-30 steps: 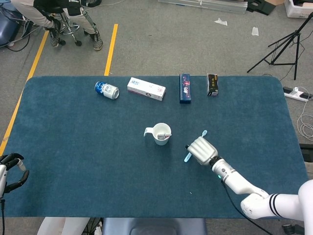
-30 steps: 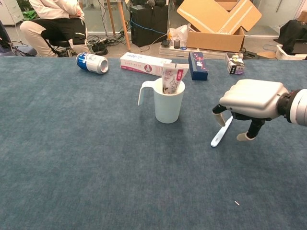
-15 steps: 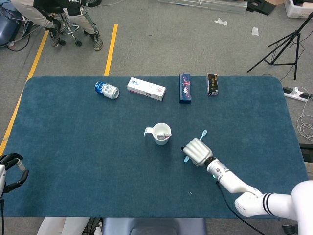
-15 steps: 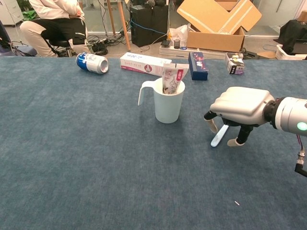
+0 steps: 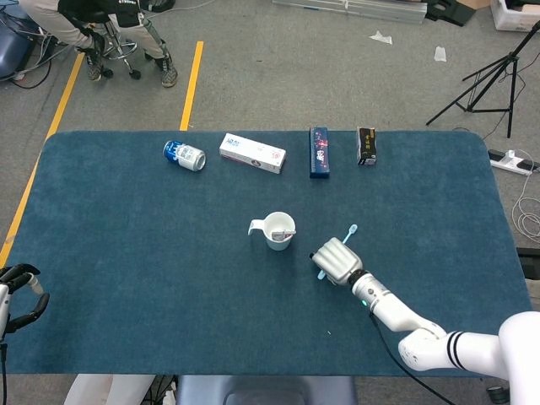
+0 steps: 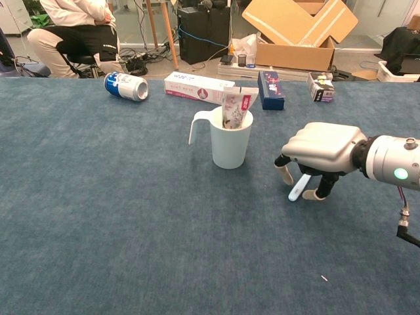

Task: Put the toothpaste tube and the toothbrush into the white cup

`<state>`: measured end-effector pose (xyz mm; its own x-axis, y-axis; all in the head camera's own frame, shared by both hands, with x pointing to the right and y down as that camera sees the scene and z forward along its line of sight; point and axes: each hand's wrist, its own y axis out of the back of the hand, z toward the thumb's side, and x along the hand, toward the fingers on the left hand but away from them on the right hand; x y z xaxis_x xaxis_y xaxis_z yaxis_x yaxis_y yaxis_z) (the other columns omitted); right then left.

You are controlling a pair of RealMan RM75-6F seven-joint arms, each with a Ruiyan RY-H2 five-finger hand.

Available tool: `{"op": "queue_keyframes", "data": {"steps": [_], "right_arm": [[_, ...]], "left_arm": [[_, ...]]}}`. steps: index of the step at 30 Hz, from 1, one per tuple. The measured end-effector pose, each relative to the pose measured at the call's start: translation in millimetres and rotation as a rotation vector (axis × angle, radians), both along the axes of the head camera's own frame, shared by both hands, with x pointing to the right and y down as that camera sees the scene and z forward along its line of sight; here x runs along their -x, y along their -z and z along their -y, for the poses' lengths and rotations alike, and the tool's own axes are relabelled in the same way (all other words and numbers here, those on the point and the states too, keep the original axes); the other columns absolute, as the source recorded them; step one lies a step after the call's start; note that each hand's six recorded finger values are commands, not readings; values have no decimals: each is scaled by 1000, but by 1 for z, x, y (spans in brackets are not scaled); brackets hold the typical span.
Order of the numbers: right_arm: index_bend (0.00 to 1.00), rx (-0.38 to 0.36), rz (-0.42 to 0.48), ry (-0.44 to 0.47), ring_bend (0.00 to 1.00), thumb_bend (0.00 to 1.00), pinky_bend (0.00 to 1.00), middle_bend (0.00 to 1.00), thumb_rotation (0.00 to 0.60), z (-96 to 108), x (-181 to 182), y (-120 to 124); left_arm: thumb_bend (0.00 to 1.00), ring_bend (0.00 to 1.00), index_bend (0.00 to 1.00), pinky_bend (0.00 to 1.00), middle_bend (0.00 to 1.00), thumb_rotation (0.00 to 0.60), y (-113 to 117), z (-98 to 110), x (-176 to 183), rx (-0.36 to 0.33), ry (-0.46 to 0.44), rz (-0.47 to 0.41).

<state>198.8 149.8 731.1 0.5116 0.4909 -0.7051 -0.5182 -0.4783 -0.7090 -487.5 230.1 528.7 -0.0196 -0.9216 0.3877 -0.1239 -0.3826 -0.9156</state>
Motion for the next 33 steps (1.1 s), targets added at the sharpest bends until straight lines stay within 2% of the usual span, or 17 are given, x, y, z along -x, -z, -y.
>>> {"op": "queue_keyframes", "data": {"steps": [33], "right_arm": [[525,5,-25,10,1000,212,1000,1000,600,-2,4,-7]], "left_arm": [[321,365,598,440,392,600,1,0,0,-3,2,-4]]}}
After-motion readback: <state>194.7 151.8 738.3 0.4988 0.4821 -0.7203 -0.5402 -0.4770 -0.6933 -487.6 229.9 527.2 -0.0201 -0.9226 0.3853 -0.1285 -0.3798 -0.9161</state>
